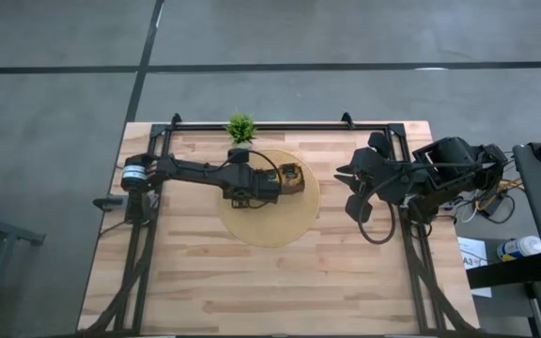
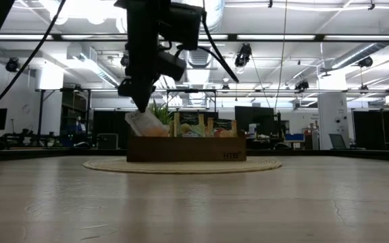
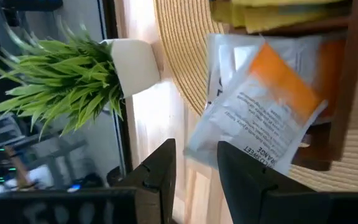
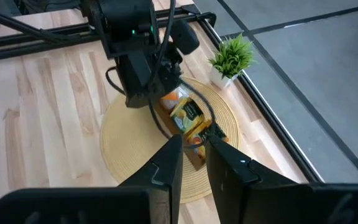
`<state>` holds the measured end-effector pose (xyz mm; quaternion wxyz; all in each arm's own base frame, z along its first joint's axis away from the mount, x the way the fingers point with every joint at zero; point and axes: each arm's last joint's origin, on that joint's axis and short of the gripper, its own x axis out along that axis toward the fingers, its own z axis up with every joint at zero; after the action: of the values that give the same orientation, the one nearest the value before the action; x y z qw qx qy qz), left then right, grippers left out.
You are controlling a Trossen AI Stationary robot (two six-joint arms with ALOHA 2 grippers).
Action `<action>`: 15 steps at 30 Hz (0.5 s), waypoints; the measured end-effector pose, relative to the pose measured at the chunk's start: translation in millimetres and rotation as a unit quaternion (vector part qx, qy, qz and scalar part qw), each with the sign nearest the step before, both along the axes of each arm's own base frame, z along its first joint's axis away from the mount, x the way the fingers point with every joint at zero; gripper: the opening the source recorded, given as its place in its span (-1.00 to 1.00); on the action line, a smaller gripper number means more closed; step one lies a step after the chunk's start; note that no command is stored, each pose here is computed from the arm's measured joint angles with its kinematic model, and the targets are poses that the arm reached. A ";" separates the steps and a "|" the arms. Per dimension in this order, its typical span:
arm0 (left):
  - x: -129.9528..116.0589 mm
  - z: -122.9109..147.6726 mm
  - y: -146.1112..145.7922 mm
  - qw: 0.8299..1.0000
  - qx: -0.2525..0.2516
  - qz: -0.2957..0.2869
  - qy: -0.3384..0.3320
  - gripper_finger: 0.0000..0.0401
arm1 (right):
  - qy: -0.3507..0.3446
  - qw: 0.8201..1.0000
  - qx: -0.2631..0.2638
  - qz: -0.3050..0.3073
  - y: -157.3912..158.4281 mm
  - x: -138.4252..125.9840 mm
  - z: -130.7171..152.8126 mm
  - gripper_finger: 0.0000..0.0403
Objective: Pick & Place Tea
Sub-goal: Put the white tea bag into the left section of the wooden organizer
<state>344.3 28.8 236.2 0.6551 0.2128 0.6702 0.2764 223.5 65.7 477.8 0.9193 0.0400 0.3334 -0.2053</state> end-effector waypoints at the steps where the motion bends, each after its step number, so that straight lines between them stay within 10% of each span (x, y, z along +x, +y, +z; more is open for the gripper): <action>1: -1.0 4.4 -0.1 1.000 -0.005 0.003 -0.010 -0.44 | 0.000 1.000 0.000 0.000 0.0 0.1 0.0 -0.66; 15: -8.2 37.2 -4.8 0.988 -0.106 0.021 -0.114 -0.44 | 0.003 1.000 -0.002 0.002 -0.1 -0.2 -0.3 -0.66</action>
<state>336.1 24.0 273.5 0.7401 0.0952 0.6211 0.2395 223.2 65.6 477.6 0.9187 0.0375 0.3357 -0.2045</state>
